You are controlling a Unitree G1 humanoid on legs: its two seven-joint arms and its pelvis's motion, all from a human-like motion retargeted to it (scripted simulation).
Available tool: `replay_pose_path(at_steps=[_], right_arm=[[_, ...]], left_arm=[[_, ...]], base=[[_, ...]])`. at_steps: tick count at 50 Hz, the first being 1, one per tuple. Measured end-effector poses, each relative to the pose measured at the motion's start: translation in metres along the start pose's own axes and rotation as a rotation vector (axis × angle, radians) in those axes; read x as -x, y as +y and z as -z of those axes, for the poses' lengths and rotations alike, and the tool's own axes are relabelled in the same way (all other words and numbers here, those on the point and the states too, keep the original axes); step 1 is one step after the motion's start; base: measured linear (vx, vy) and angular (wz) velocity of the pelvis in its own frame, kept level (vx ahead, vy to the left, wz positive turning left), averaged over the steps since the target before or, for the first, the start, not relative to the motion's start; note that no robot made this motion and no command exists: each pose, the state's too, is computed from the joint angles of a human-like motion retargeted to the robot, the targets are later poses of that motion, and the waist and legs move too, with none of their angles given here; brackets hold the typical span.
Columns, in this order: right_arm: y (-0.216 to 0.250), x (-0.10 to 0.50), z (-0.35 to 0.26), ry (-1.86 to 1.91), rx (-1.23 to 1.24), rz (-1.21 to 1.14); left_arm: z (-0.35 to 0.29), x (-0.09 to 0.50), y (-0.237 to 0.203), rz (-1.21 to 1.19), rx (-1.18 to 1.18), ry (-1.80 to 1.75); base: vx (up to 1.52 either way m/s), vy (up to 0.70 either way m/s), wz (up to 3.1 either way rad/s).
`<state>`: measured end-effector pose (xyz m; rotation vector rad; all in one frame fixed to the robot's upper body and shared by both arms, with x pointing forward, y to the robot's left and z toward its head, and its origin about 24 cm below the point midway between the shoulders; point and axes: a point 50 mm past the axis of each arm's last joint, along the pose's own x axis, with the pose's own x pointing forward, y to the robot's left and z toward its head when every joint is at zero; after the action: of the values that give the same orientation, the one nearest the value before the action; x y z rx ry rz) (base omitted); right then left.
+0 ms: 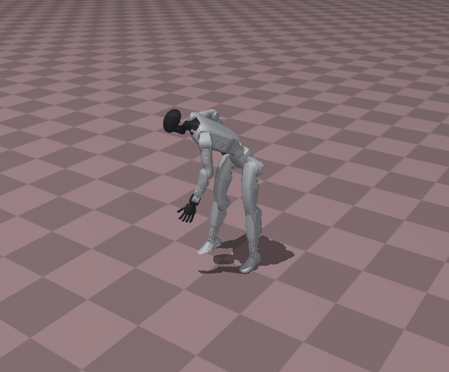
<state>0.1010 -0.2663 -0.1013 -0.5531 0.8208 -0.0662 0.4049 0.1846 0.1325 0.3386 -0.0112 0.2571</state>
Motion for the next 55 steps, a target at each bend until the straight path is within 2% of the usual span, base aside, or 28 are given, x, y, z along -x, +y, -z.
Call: replay_pose_path(at_steps=[3, 5, 10, 13, 17, 22, 26, 31, 37, 41, 48, 52, 55], right_arm=[[-0.004, 0.002, 0.006, 0.024, 0.054, -0.059], [-0.007, 0.01, 0.014, 0.03, 0.003, -0.103], [-0.015, 0.01, 0.014, 0.047, -0.093, -0.087], [-0.025, 0.015, 0.021, 0.058, -0.163, -0.008], [-0.039, 0.025, 0.032, 0.073, -0.158, 0.016], [-0.036, 0.031, 0.041, 0.101, -0.145, -0.017], [-0.031, 0.031, 0.045, 0.124, -0.162, -0.028], [-0.028, 0.026, 0.048, 0.144, -0.122, 0.001], [-0.027, -0.004, 0.016, 0.091, -0.015, 0.077], [-0.032, -0.017, -0.003, 0.044, -0.04, 0.161], [-0.023, -0.04, -0.047, -0.048, -0.121, 0.21], [-0.003, -0.024, -0.009, 0.061, -0.129, 0.231], [0.002, -0.025, -0.007, 0.091, -0.149, 0.236]], left_arm=[[-0.05, -0.021, 0.021, -0.073, -0.106, -0.063], [-0.07, -0.029, 0.038, -0.044, -0.281, -0.092], [-0.154, -0.033, 0.083, -0.166, -0.431, -0.267], [-0.183, -0.029, 0.096, -0.221, -0.452, -0.323], [-0.199, -0.026, 0.098, -0.265, -0.489, -0.341], [-0.191, -0.028, 0.094, -0.271, -0.527, -0.342], [-0.165, -0.029, 0.074, -0.205, -0.497, -0.354], [-0.094, -0.024, 0.034, -0.068, -0.353, -0.275], [-0.022, 0.0, -0.015, 0.009, -0.069, -0.102], [0.035, 0.024, -0.032, 0.073, -0.013, 0.04], [0.086, 0.051, -0.021, 0.105, 0.128, 0.16], [0.163, 0.114, -0.005, 0.116, 0.136, 0.377], [0.182, 0.136, -0.001, 0.12, 0.14, 0.44]], base=[[-0.2, 0.01, 0.5], [-0.13, -0.09, -0.23], [-0.1, 0.04, -0.33], [-0.06, -0.05, -0.71], [-0.03, -0.06, -0.49], [-0.01, 0.0, -0.06], [-0.03, -0.02, 0.24], [0.0, -0.07, 0.2], [0.05, -0.03, 0.48], [0.17, -0.15, -0.06], [0.23, 0.01, 0.2], [0.34, -0.02, 0.46], [0.24, 0.04, 0.63]])
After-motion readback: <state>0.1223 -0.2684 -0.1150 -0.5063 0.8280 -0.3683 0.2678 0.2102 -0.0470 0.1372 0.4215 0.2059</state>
